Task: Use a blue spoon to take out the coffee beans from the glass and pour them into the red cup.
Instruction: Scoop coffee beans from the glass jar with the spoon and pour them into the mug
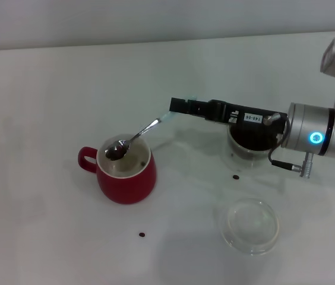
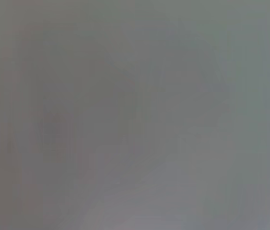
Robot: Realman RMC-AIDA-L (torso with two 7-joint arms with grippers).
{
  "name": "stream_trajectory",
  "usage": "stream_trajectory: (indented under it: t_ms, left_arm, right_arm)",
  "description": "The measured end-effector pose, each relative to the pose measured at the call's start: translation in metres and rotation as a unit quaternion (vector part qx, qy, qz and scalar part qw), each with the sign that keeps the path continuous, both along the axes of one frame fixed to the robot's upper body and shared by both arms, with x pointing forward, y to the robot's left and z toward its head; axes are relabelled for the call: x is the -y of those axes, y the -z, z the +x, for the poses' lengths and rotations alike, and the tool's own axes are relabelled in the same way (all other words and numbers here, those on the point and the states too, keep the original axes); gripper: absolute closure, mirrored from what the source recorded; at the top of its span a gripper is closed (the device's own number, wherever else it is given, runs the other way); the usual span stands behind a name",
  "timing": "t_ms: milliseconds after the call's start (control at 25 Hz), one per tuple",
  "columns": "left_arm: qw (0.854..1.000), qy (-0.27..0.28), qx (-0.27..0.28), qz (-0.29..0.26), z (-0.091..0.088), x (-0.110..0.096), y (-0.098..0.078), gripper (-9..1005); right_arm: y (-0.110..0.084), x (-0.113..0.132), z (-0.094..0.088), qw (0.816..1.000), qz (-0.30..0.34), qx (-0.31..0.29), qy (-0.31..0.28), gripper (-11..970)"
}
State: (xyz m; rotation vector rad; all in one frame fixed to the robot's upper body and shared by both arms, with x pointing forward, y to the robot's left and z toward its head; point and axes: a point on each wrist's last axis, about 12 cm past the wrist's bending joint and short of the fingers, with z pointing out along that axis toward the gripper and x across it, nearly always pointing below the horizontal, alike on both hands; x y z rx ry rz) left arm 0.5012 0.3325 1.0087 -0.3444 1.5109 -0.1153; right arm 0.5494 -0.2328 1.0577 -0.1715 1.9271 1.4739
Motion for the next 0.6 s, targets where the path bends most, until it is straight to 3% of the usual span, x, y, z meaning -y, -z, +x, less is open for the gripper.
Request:
stream_trajectory:
  t_ms: [280, 600]
  left_arm:
    - [1.000, -0.001, 0.000, 0.000, -0.0006, -0.0004, 0.0002, 220]
    - [1.000, 0.002, 0.002, 0.000, 0.0029, 0.0022, -0.0012, 221]
  right_arm:
    - [0.0039, 0.0021, -0.0045, 1.000, -0.010, 0.026, 0.006, 811]
    - [0.0061, 0.0048, -0.0086, 0.994, -0.044, 0.095, 0.000, 811]
